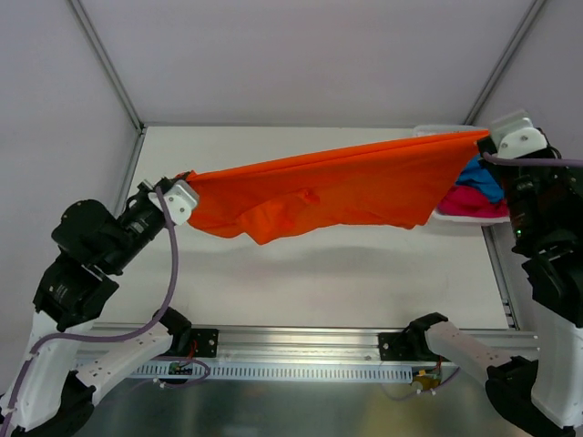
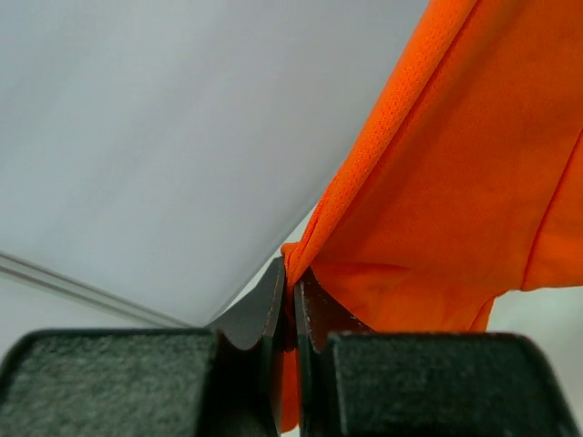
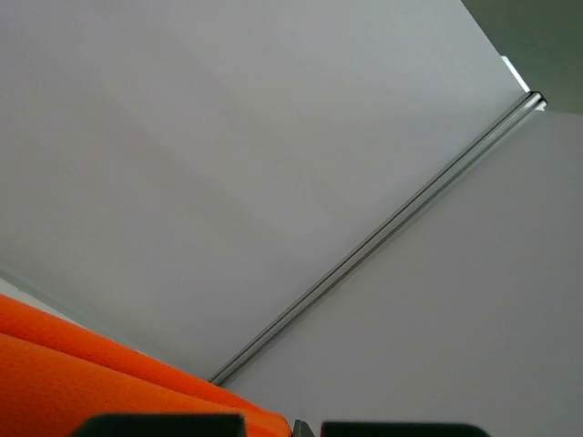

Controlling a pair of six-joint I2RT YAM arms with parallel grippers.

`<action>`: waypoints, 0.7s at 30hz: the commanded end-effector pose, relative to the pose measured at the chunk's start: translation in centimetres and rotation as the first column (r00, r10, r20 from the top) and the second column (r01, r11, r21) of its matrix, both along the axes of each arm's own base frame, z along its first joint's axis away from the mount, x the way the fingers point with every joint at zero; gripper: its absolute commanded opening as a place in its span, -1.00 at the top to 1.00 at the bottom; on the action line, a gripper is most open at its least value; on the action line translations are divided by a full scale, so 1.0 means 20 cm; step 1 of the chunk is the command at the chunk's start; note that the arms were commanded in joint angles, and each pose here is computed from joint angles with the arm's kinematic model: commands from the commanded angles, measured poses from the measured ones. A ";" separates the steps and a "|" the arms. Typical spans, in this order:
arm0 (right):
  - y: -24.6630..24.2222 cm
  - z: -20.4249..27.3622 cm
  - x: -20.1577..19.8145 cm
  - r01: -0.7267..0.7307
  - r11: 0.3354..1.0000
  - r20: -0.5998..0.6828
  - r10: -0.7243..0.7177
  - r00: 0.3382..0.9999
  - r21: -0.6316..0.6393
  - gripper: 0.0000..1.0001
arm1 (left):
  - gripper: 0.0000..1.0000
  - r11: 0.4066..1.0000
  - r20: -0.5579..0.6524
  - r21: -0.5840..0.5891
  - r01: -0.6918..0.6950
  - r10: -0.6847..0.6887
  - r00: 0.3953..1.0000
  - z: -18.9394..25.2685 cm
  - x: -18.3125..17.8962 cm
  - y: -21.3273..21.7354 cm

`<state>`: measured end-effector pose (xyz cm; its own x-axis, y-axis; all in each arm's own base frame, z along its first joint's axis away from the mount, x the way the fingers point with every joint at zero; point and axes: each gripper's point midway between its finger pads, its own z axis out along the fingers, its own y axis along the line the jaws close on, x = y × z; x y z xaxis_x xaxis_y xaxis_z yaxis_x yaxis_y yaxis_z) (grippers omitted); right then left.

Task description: Fold and stack the t-shirts

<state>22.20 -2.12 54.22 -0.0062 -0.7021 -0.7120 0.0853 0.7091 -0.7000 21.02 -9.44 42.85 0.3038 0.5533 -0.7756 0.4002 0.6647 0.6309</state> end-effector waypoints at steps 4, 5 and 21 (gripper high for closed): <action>-0.16 0.00 -0.23 0.106 0.979 0.033 -0.113 0.993 0.172 0.99 | 1.00 0.999 -0.248 -0.024 -0.047 0.040 0.968 -0.18 -0.10 0.07; -0.16 -0.04 -0.22 0.109 0.978 0.010 -0.112 0.994 0.176 0.99 | 1.00 0.999 -0.300 0.005 -0.052 0.051 0.953 -0.27 -0.08 0.06; 0.17 -1.70 0.90 0.097 0.980 -0.630 -0.186 0.754 -0.174 0.99 | 1.00 0.909 -0.619 0.415 -0.046 0.319 0.717 -1.35 0.42 0.06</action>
<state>36.04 1.99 18.75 -0.5709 -0.7429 -0.3494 -0.4617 0.6425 -0.6117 25.41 -9.17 14.13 -0.3848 0.8116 -0.4396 0.7747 0.5429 0.3242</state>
